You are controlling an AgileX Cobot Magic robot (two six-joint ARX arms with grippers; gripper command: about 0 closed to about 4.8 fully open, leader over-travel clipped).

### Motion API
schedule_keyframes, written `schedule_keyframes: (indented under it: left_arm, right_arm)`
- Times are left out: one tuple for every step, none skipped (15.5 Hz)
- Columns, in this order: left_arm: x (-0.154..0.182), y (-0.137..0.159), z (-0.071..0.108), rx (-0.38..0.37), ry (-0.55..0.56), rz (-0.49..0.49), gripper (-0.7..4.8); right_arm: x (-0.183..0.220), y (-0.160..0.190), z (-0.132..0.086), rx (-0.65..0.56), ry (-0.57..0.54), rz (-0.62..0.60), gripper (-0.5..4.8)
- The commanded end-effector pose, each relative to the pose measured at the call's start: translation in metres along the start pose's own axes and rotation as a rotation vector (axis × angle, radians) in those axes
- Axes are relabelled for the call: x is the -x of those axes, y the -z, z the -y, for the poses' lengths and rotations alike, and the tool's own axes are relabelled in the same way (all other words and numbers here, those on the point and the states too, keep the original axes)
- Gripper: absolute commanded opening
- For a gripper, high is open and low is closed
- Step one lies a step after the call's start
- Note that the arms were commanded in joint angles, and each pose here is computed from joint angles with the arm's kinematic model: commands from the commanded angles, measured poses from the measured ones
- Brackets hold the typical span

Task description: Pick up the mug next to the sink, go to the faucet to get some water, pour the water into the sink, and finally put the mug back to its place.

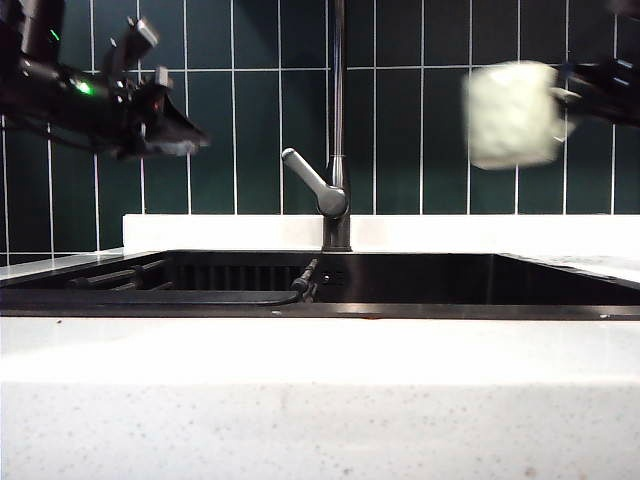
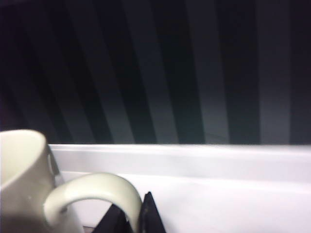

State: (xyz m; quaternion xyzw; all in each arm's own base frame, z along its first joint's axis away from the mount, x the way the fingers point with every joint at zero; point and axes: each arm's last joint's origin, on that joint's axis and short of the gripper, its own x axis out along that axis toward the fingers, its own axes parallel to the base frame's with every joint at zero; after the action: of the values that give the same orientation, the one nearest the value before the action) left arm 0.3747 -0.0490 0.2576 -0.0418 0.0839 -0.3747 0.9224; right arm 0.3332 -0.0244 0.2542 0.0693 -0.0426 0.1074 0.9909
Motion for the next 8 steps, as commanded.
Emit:
schedule_keyframes:
  left_arm:
    - [-0.007, -0.001, -0.001, -0.014, 0.021, 0.009, 1.49]
    - [-0.010, 0.001, -0.002, -0.010, 0.025, 0.004, 1.49]
    - [-0.012, 0.004, -0.004, -0.004, 0.039, -0.003, 1.49]
    - [-0.014, 0.006, -0.006, 0.000, 0.043, -0.008, 1.49]
    - [-0.017, 0.008, -0.008, 0.004, 0.046, -0.013, 1.49]
    - [-0.020, 0.010, -0.010, 0.006, 0.074, -0.016, 1.49]
    - [-0.025, 0.009, -0.014, 0.005, 0.092, -0.016, 1.49]
    - [-0.032, 0.008, -0.019, 0.003, 0.093, -0.011, 1.49]
  right_arm:
    - [-0.009, -0.017, -0.029, 0.002, -0.178, 0.075, -0.01]
    - [-0.011, -0.017, -0.039, -0.002, -0.208, 0.075, -0.01]
    - [-0.013, -0.017, -0.047, -0.005, -0.237, 0.074, -0.01]
    - [-0.015, -0.018, -0.054, -0.007, -0.259, 0.070, -0.01]
    - [-0.017, -0.018, -0.059, -0.012, -0.273, 0.060, -0.01]
    - [-0.020, -0.019, -0.066, -0.020, -0.291, 0.042, -0.01]
    - [-0.023, -0.021, -0.072, -0.027, -0.304, 0.019, -0.01]
    - [-0.026, -0.024, -0.078, -0.032, -0.320, 0.007, -0.01]
